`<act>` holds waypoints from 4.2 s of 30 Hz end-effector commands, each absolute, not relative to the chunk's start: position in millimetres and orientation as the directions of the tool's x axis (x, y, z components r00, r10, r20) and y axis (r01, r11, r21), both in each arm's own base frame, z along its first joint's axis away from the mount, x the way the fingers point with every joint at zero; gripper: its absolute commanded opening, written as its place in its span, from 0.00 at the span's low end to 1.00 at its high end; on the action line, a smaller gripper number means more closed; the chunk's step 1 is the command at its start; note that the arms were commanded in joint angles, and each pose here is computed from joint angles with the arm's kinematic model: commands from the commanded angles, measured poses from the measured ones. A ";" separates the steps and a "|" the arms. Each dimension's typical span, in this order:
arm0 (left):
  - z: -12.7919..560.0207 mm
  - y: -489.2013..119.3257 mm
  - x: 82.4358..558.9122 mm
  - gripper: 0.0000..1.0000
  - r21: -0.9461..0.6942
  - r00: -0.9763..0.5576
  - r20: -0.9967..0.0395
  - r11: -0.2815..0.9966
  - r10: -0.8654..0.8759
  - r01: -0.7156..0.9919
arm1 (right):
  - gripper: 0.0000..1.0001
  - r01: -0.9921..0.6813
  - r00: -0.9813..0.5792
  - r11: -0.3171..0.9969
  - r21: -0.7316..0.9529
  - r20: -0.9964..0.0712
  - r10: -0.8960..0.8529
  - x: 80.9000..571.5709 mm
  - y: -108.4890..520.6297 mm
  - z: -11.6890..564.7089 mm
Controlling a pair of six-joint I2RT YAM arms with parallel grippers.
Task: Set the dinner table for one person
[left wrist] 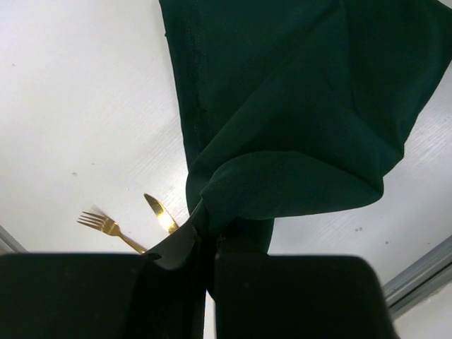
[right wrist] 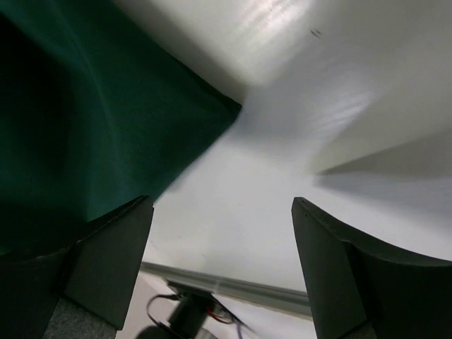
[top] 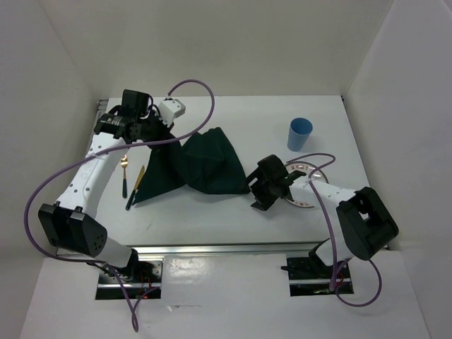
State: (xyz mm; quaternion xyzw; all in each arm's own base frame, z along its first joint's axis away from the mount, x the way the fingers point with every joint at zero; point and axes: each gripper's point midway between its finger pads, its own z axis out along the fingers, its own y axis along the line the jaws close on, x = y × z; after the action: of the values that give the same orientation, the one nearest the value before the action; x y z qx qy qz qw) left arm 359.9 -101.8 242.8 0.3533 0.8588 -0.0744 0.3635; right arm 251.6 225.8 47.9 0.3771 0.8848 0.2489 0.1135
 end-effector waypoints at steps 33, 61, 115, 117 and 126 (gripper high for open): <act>373.0 -77.8 327.8 0.00 0.210 -0.310 -0.856 0.825 0.414 0.524 | 0.00 0.205 -0.409 0.818 0.537 -0.713 0.570 329.6 160.6 266.9; 260.3 -61.6 364.5 0.00 -0.102 -0.667 -0.737 0.957 0.110 0.271 | 0.00 0.090 -0.719 0.925 0.369 -0.619 0.317 353.9 180.9 231.6; 9.5 -20.0 268.8 0.89 -0.194 -0.999 0.022 0.980 -0.049 -0.052 | 0.80 0.155 -0.952 0.947 0.281 -0.215 0.219 234.5 171.0 36.8; 3.2 -18.6 263.2 0.89 -0.203 -0.997 0.033 0.976 -0.072 -0.077 | 0.79 0.147 -0.949 0.942 0.300 -0.225 0.220 236.9 174.1 34.8; -9.0 -19.1 242.7 0.73 -0.285 -0.991 0.118 0.954 -0.066 -0.097 | 0.74 0.147 -0.969 0.933 0.328 -0.142 0.202 228.0 184.4 13.1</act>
State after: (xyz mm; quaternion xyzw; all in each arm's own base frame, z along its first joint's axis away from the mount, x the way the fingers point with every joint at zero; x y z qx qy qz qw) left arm 254.3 -9.9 15.1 -0.0497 0.9921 -0.1123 -0.0237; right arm 226.9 174.6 19.1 0.0950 0.9819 0.1392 0.0861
